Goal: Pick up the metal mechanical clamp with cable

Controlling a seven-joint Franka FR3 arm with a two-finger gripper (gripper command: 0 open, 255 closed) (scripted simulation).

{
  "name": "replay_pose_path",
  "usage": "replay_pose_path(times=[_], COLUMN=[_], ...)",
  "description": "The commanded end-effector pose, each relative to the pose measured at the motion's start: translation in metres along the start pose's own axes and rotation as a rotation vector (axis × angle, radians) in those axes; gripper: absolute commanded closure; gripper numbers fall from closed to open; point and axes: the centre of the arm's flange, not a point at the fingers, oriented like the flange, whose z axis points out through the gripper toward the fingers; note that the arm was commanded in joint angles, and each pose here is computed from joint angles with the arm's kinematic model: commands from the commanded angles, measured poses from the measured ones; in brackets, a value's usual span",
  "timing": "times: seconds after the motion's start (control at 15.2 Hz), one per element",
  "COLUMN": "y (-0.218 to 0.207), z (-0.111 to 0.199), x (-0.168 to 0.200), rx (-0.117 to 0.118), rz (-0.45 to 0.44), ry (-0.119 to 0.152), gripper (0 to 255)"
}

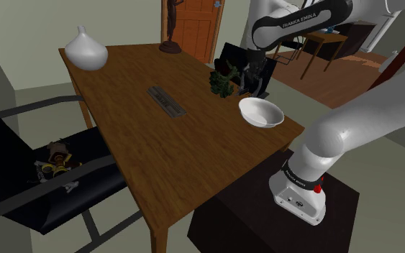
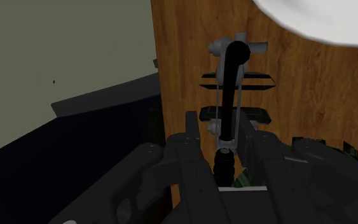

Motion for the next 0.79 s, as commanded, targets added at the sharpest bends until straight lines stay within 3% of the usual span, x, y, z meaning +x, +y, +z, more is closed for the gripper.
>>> replay_pose_path(times=[0.0,0.33,0.73], y=[0.000,-0.002,0.008], z=[0.002,0.002,-0.027], x=[0.000,0.000,0.000], rx=[0.000,0.000,0.000], rz=[0.000,0.000,0.000], ry=[-0.004,-0.004,-0.004], gripper=[255,255,255])
